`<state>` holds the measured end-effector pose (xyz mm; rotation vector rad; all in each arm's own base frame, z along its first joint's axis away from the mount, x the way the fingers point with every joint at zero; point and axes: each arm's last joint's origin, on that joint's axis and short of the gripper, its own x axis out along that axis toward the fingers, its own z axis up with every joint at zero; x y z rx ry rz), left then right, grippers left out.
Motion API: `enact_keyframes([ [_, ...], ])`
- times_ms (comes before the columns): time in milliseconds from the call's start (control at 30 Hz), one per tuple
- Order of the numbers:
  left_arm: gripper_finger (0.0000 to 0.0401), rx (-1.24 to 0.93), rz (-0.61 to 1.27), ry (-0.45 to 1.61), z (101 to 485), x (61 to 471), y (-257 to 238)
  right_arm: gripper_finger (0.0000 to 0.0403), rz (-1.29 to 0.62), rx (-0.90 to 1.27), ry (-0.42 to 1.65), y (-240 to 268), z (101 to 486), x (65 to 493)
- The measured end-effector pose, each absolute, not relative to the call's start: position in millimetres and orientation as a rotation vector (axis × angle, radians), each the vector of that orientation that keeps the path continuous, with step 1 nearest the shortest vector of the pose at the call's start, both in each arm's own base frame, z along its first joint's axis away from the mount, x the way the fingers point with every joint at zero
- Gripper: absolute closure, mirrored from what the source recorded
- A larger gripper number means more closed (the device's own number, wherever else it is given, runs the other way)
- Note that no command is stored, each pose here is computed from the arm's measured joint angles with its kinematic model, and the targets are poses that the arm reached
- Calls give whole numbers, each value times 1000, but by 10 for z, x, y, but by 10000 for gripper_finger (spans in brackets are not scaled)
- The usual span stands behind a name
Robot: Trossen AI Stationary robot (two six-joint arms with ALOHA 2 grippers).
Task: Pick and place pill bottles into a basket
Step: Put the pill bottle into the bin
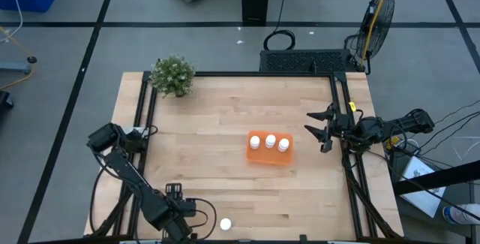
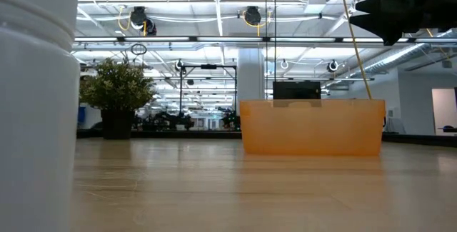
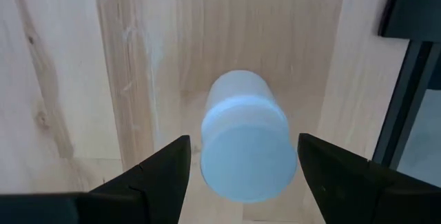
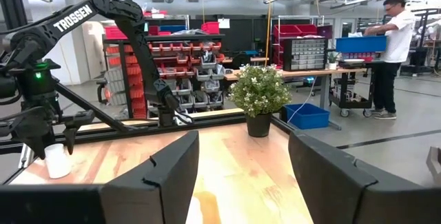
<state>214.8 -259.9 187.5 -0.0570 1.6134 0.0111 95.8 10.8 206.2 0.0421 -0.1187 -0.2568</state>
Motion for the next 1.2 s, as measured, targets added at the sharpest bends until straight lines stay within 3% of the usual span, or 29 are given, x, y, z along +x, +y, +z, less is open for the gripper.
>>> enact_keyframes([
  [300, 134, -37, 19, 1593, 1874, 2153, -2593, 188, -257, 42, -119, 108, 2062, 958],
  [567, 237, -26, 1, 1593, 1886, 2169, -2583, 188, -257, 43, -119, 108, 2062, 958],
  [867, 237, 24, -31, 1522, 1982, 2375, -2484, 190, -256, 55, -116, 109, 2058, 962],
  [1200, 237, 133, -46, 1182, 2745, 2613, -2218, 190, -256, 51, -84, 119, 2029, 997],
])
